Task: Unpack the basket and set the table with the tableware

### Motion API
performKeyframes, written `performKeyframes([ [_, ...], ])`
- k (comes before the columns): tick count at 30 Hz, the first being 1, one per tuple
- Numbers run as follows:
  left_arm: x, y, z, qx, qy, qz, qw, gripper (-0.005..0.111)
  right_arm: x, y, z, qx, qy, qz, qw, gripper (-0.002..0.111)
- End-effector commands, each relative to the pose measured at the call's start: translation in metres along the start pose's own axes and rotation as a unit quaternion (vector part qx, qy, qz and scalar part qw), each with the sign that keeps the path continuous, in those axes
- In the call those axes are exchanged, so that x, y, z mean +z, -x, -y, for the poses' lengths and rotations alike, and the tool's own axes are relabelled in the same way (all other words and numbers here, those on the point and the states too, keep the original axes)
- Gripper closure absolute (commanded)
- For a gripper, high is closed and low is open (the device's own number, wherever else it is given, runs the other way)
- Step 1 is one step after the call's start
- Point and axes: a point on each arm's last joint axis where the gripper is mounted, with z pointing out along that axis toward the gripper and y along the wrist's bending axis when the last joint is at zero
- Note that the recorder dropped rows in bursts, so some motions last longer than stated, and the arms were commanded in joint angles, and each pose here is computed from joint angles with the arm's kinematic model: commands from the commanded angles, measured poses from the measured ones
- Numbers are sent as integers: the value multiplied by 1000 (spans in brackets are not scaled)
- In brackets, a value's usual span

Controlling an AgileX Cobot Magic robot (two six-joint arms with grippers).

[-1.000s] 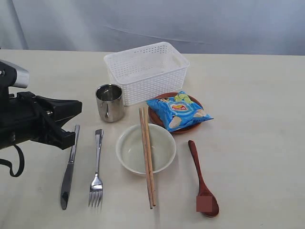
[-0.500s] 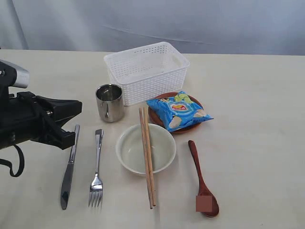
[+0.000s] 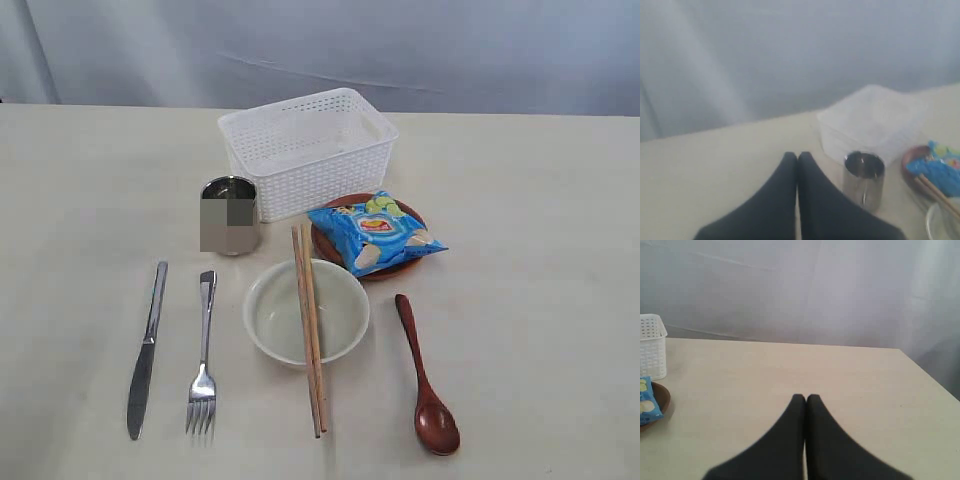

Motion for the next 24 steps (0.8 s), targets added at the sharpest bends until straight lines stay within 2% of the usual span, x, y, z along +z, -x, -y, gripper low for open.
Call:
performKeyframes([
  [1, -43, 2, -12, -49, 45, 63, 996, 107, 0, 0, 0, -6, 1, 5, 1000, 109],
  [3, -67, 2, -17, -60, 59, 110, 990, 107, 0, 0, 0, -6, 1, 5, 1000, 109],
  [6, -80, -13, -22, -65, 80, 122, 987, 107, 0, 0, 0, -6, 1, 5, 1000, 109],
  [16, -47, -67, -14, -38, 62, 38, 997, 107, 0, 0, 0, -5, 1, 4, 1000, 109],
  [22, -40, -82, -4, -32, 13, 54, 998, 107, 0, 0, 0, -5, 1, 4, 1000, 109],
  [24, -40, -83, -4, -29, 22, 46, 998, 107, 0, 0, 0, -5, 1, 4, 1000, 109],
])
